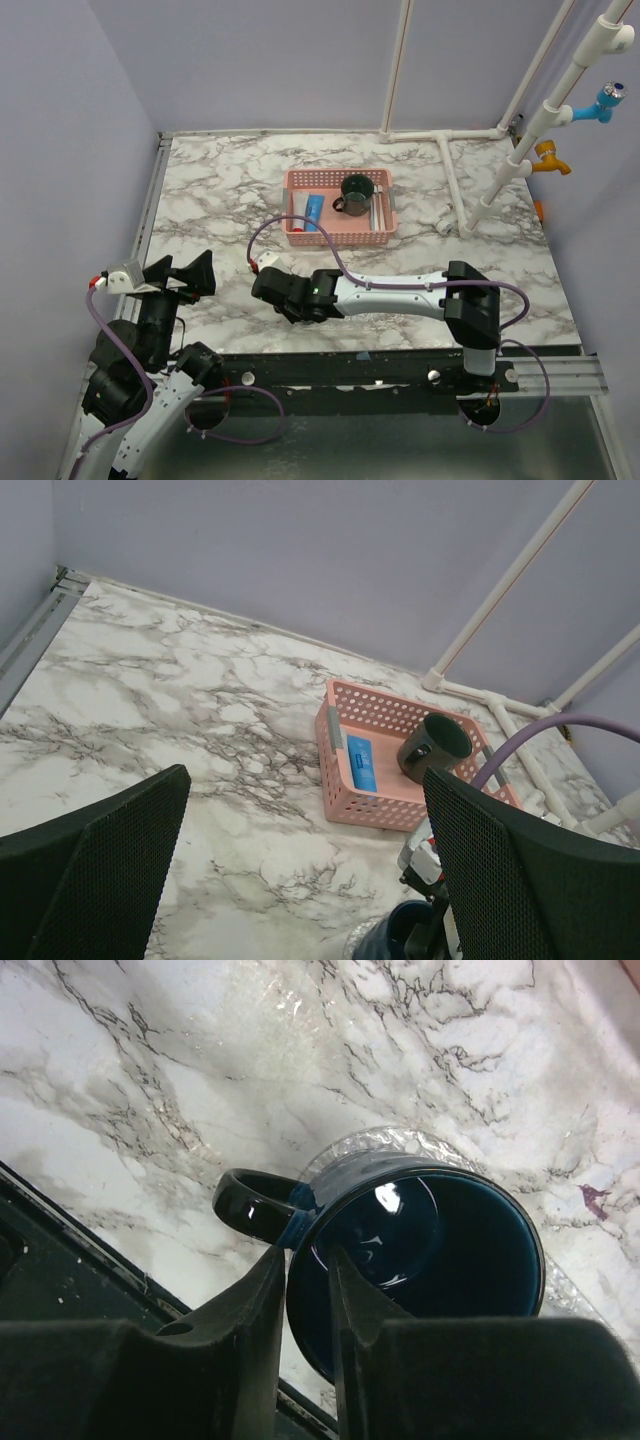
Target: Prepare toiletry sets of a toothbrush and toothpaste on the tray
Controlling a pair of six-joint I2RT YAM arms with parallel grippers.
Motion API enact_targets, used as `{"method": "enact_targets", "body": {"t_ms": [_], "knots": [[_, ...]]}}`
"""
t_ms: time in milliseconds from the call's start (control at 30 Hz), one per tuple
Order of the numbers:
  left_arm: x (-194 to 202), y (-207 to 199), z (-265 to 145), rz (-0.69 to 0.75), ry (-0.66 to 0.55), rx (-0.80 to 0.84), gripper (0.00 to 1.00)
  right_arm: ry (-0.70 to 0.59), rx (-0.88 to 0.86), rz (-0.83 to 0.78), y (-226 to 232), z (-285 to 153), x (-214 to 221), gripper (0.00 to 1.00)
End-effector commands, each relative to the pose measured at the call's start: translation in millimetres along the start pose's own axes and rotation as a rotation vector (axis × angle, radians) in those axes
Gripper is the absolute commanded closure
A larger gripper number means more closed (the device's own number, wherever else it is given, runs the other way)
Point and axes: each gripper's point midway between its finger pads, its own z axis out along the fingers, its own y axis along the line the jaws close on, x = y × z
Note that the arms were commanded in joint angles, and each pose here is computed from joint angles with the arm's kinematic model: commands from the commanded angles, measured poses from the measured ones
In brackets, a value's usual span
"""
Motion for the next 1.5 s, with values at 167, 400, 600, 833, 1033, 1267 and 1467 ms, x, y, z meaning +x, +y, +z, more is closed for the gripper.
{"method": "enact_targets", "body": {"t_ms": [167, 400, 600, 833, 1033, 1267, 1467], "knots": [[-1, 1, 2, -0.002, -0.008, -0.011, 0.01, -0.075, 0.032, 0.020, -4, -15, -22, 0.63], [0, 1, 3, 0.000, -0.005, -0.010, 0.01, -0.106, 0.054, 0.024, -16, -47, -41, 0.62], [0, 0, 2, -0.002, -0.005, -0.005, 0.01, -0.136, 0.114, 0.048, -40, -77, -58, 0.62], [0, -1, 3, -0.001, -0.003, -0.003, 0.01, -0.150, 0.193, 0.113, -83, -84, -74, 0.62], [0, -2, 3, -0.002, -0.003, 0.001, 0.01, -0.161, 0.263, 0.245, -142, -71, -91, 0.62], [-1, -2, 2, -0.004, -0.007, 0.002, 0.01, -0.197, 0.370, 0.462, -205, -47, -110, 0.57], [0, -3, 2, -0.003, -0.005, 0.011, 0.01, -0.201, 0.447, 0.590, -244, -13, -124, 0.52]]}}
